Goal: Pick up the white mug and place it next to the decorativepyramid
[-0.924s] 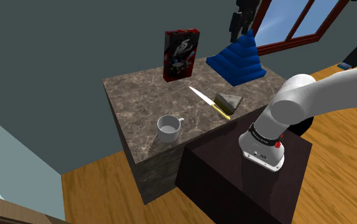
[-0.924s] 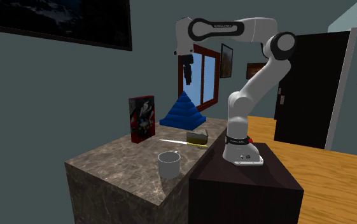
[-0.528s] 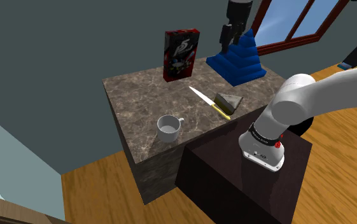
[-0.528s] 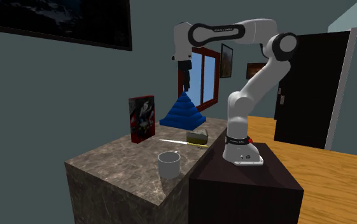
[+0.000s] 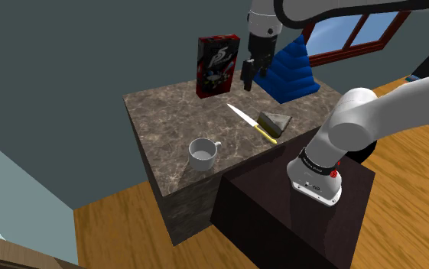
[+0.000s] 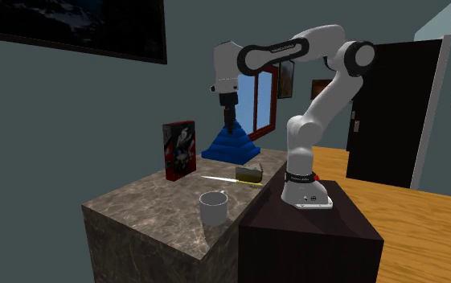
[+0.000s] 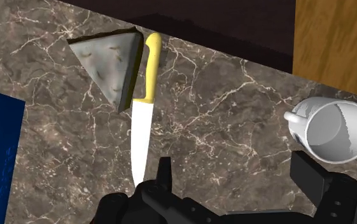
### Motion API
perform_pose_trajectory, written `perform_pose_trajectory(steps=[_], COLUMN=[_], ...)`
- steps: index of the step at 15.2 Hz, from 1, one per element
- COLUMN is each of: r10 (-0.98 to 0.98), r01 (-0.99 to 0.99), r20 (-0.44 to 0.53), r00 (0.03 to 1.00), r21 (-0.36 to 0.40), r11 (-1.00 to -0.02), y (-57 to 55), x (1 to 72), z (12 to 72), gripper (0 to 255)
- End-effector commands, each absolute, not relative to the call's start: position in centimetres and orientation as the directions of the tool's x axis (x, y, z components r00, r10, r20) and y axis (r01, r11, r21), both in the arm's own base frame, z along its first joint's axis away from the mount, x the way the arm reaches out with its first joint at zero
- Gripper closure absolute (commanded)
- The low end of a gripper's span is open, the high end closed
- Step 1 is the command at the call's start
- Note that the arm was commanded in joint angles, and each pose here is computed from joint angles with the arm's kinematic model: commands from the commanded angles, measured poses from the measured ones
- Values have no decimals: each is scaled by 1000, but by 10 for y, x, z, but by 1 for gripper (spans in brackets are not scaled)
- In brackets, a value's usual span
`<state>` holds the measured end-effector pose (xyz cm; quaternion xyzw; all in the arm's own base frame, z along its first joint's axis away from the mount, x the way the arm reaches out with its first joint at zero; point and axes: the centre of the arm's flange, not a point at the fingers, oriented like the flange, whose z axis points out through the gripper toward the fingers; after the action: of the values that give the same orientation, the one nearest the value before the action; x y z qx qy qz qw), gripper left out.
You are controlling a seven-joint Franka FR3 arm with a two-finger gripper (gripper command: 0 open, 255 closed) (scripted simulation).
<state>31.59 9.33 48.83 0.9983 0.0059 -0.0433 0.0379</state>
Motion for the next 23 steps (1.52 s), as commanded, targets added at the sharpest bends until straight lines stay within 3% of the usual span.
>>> perform_pose_trajectory(steps=[1, 23], r10=[9, 22], r01=[15, 24], r20=[-82, -47], r00=[997, 999], r21=[72, 49], r11=[-997, -999], y=[111, 337], x=[319, 347], z=[473, 298], gripper=[0, 0])
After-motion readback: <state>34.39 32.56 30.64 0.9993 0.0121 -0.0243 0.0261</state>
